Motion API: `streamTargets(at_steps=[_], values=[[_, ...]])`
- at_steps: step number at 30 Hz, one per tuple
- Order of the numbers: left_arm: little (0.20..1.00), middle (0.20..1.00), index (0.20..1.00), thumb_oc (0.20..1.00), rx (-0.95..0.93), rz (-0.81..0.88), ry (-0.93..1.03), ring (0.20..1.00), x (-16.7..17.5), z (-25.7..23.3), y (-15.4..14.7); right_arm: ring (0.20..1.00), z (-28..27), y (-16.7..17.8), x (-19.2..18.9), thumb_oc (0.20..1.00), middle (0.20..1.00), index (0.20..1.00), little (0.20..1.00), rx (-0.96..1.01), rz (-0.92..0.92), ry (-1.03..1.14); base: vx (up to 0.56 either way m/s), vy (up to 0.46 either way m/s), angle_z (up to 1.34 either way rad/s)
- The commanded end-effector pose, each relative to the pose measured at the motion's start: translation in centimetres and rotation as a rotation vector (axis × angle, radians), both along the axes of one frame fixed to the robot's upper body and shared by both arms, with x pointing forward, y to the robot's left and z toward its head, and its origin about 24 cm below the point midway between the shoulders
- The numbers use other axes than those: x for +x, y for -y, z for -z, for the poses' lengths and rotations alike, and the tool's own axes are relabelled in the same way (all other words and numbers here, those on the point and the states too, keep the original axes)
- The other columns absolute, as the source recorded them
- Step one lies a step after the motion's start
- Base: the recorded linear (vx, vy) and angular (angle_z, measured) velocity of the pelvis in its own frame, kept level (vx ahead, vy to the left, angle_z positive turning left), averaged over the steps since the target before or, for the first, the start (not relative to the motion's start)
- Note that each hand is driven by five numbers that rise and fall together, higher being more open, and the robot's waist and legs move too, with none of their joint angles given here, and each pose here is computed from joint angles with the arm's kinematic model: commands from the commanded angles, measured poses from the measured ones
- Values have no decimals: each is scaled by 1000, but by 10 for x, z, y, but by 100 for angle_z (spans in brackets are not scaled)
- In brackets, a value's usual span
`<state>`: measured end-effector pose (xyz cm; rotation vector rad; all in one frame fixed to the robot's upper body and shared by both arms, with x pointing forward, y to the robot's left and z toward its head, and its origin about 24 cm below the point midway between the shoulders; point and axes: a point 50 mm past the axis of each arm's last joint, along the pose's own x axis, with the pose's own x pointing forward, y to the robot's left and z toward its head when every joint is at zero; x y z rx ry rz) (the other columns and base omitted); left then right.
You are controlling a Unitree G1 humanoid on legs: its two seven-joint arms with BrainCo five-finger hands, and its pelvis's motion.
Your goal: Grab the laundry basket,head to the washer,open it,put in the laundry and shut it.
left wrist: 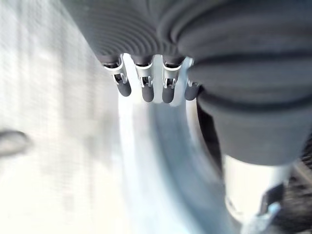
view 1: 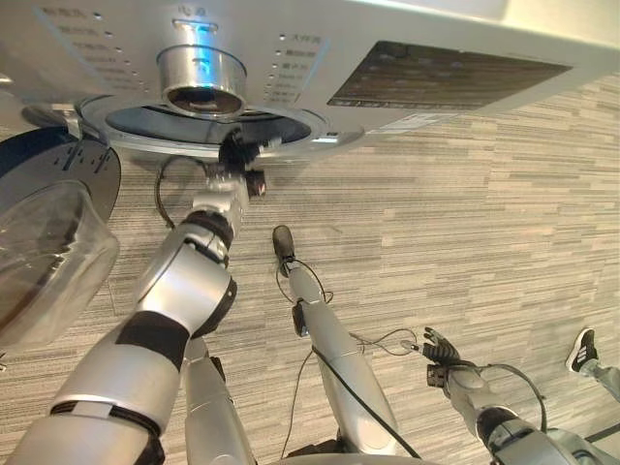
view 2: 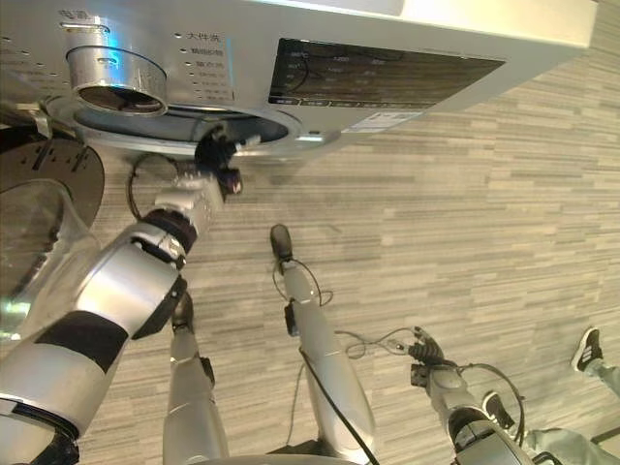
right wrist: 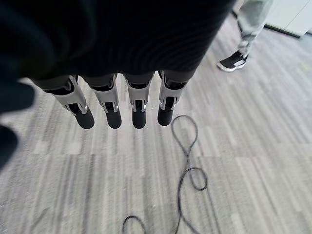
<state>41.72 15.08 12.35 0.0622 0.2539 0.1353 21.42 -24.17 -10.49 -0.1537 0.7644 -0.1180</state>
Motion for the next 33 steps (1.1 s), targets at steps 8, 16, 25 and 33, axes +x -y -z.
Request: streamTargets(at_steps=[8, 16, 25, 33], values=[[1000, 1000, 1000, 1000, -89, 76, -150, 1000, -62, 120, 26, 1000, -18, 13, 23, 1000, 1000, 1000, 1000, -112, 2, 59, -5, 16, 13], [1000, 1000, 1000, 1000, -123, 125, -374, 1000, -159, 212, 7, 1000, -1, 40, -21, 1000, 1000, 1000, 1000, -184, 2, -58, 62, 59, 20], [1000, 1000, 1000, 1000, -75, 242, -401, 1000, -207, 224, -26, 1000, 9, 46, -54, 1000, 1000, 1000, 1000, -212, -86, -155, 40, 133, 9], [1000, 1000, 1000, 1000, -5, 231, -433, 1000, -265, 214, -87, 1000, -56, 141, -45, 1000, 1000, 1000, 1000, -352, 41, -74, -68, 326, -17]])
